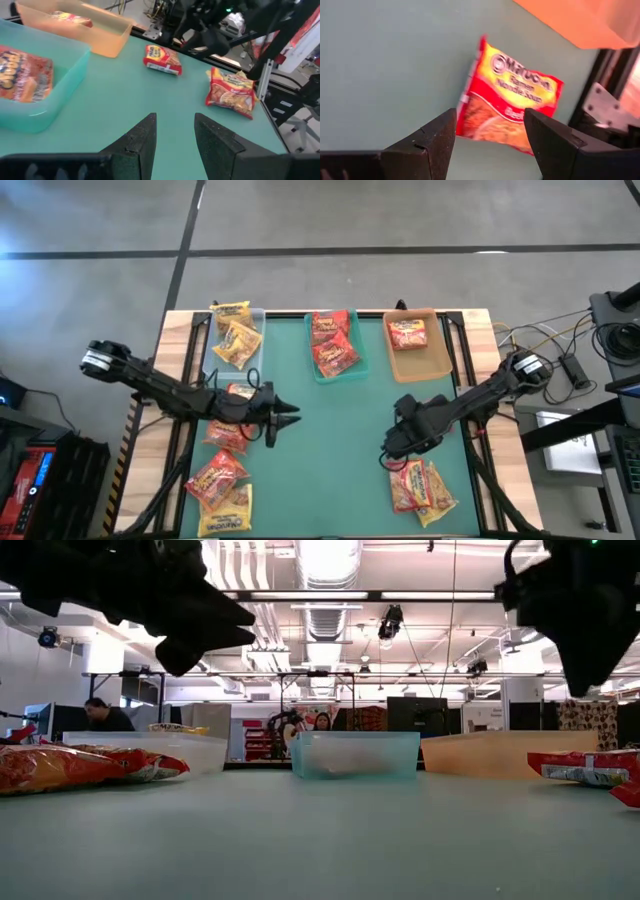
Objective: Sort Maruchan noodles
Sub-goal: Put the orange noodle pack into the orange bin
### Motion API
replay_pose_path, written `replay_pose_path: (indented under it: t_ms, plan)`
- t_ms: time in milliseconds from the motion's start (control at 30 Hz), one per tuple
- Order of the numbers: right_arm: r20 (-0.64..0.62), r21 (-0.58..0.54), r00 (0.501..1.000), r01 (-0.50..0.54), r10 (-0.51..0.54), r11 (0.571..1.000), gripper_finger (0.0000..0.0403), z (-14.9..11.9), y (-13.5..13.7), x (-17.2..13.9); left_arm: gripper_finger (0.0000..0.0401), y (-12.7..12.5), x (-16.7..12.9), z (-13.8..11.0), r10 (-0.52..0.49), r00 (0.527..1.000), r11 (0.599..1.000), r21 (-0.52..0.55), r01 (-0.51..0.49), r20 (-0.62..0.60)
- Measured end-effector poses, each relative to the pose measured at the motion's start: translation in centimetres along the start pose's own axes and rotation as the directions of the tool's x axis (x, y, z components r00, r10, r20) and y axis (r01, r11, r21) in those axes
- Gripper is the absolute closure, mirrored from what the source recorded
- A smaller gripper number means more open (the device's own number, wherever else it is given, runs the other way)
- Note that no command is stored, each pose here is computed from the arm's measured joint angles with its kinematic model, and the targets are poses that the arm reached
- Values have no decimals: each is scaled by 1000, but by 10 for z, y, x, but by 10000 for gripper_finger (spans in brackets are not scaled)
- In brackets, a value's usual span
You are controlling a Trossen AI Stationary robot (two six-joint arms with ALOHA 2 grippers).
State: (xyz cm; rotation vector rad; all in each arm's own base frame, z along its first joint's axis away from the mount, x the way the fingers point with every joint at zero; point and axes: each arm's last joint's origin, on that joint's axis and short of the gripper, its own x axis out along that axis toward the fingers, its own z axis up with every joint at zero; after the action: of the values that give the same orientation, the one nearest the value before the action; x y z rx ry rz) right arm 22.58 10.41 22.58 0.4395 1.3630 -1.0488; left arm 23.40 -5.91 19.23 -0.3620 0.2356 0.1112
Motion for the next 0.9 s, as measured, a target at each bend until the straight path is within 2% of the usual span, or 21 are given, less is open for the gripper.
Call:
replay_pose_path:
  t_ms: [300,400,667,900]
  plan:
    - [-121,2,987,108,-107,994,179,-3,-9,27,285,-24,20,6,-37,999,999,28,37,-13]
    - [-163,-10,980,111,-111,994,179,-7,-10,36,285,-35,29,7,-61,998,996,57,62,-20]
    - [-176,-37,984,5,-11,999,179,-12,-2,57,285,-68,34,6,-131,990,974,180,139,-58]
    - [-152,-67,985,-93,82,993,179,-11,7,58,285,-81,24,9,-184,982,960,207,190,-48]
